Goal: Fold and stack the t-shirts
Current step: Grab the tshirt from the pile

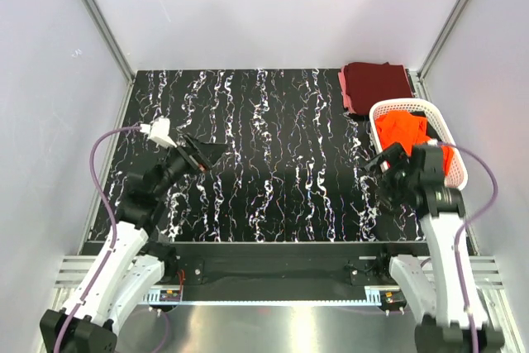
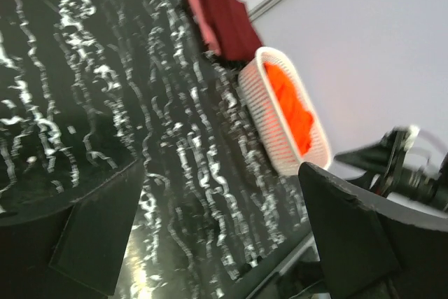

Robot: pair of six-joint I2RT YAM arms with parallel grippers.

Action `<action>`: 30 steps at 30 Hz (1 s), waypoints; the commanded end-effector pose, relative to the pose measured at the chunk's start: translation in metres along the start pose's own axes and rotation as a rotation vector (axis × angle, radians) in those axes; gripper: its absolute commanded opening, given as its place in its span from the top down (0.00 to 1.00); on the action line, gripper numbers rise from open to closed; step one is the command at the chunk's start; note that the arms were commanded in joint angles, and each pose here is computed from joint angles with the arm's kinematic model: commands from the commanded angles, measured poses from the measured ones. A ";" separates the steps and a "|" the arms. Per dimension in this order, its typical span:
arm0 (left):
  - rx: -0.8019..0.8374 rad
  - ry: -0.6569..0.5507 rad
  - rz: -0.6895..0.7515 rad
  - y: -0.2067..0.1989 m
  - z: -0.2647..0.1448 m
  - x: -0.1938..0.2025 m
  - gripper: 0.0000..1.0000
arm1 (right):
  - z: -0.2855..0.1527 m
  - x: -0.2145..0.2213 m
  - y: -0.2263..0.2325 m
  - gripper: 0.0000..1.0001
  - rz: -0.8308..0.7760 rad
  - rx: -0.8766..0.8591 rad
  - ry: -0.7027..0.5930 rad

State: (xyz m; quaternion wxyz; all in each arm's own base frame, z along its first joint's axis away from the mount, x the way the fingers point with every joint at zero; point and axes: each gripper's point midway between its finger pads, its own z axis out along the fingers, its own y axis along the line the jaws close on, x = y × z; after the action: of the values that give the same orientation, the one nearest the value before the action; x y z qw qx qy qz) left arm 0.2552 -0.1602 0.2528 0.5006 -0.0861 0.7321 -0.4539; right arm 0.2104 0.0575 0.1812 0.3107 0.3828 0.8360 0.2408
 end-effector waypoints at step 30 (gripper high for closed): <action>-0.245 0.311 0.249 0.049 0.011 -0.024 0.48 | 0.162 -0.258 -0.029 0.18 -0.027 0.646 -0.148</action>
State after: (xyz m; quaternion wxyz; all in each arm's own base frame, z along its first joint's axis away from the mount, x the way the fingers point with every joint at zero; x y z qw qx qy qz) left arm 0.2732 -0.1210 0.2055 0.3909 -0.0025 0.8741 -0.2885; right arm 0.4439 -0.1280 0.1341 0.2289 0.4480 0.8633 -0.0403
